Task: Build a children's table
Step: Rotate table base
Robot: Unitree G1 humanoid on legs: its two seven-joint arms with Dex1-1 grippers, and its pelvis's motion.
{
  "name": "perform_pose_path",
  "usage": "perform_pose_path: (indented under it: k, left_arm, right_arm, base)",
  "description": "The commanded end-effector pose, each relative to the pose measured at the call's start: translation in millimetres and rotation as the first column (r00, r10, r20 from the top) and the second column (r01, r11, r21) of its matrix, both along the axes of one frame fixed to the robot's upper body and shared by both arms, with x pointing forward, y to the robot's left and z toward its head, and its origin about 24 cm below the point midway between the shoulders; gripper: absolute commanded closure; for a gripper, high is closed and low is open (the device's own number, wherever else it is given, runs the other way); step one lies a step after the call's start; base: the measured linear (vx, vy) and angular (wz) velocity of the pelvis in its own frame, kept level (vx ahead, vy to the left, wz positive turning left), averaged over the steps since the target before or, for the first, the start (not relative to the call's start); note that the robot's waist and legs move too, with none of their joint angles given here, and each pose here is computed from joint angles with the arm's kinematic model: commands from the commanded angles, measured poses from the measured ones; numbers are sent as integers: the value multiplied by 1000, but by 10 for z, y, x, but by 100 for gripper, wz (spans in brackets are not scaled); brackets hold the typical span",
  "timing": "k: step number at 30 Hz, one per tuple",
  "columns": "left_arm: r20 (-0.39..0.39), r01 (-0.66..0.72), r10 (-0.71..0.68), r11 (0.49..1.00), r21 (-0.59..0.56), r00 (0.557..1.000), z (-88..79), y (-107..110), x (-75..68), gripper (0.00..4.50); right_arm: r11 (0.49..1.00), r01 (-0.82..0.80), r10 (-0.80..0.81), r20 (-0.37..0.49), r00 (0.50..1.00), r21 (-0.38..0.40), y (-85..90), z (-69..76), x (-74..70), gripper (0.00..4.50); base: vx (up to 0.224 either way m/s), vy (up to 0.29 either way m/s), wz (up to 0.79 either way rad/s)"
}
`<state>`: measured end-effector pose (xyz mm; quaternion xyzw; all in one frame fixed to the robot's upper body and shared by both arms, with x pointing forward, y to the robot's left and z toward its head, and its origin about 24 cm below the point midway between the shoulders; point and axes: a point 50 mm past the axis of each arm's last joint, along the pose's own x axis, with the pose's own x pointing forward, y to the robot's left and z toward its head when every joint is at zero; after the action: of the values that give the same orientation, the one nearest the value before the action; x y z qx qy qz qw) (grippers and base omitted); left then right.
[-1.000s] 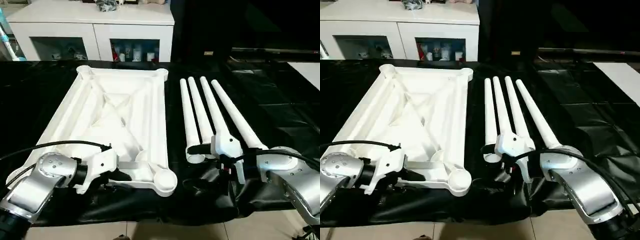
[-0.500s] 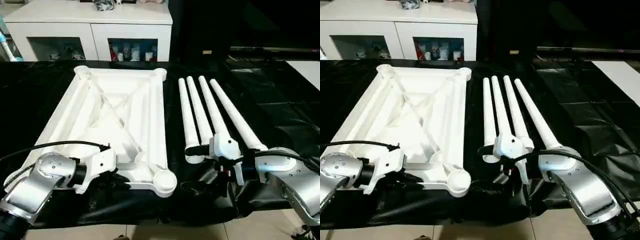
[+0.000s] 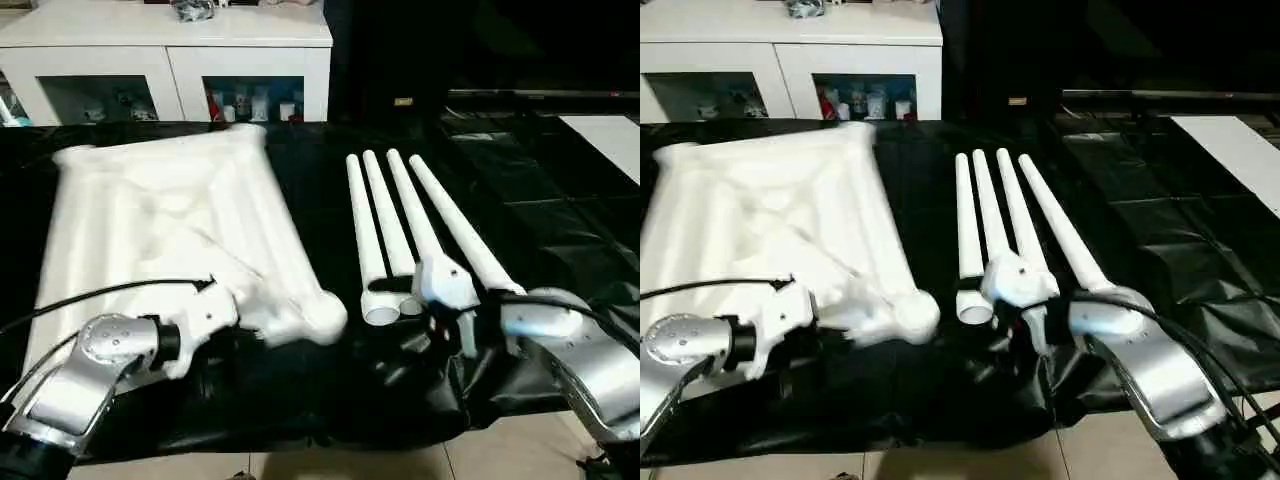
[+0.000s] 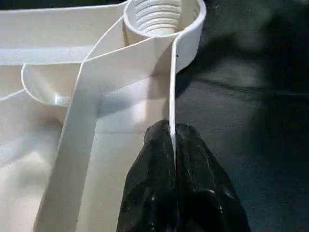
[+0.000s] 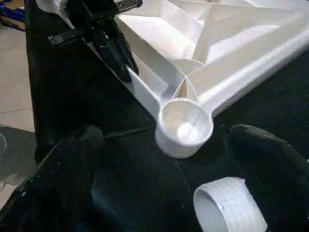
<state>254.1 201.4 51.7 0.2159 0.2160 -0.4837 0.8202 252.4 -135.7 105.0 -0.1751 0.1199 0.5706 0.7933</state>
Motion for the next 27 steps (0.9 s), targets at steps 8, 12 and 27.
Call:
perform_pose_path:
  k: [8,12,27]
  left_arm:
    - [138,-21,14,999,47,990,109,57,205,447]
    - [145,15,-22,999,50,989,111,14,247,447]
    - [176,20,-11,999,-48,984,388,10,294,347]
  right_arm:
    - [977,212,-210,89,974,-21,-69,-2,263,0]
    - [949,315,-314,108,943,5,-54,19,361,0]
    - [728,685,-678,-130,723,9,-107,54,745,0]
  base:
    - [0,0,0]
    - [0,0,0]
    - [0,0,0]
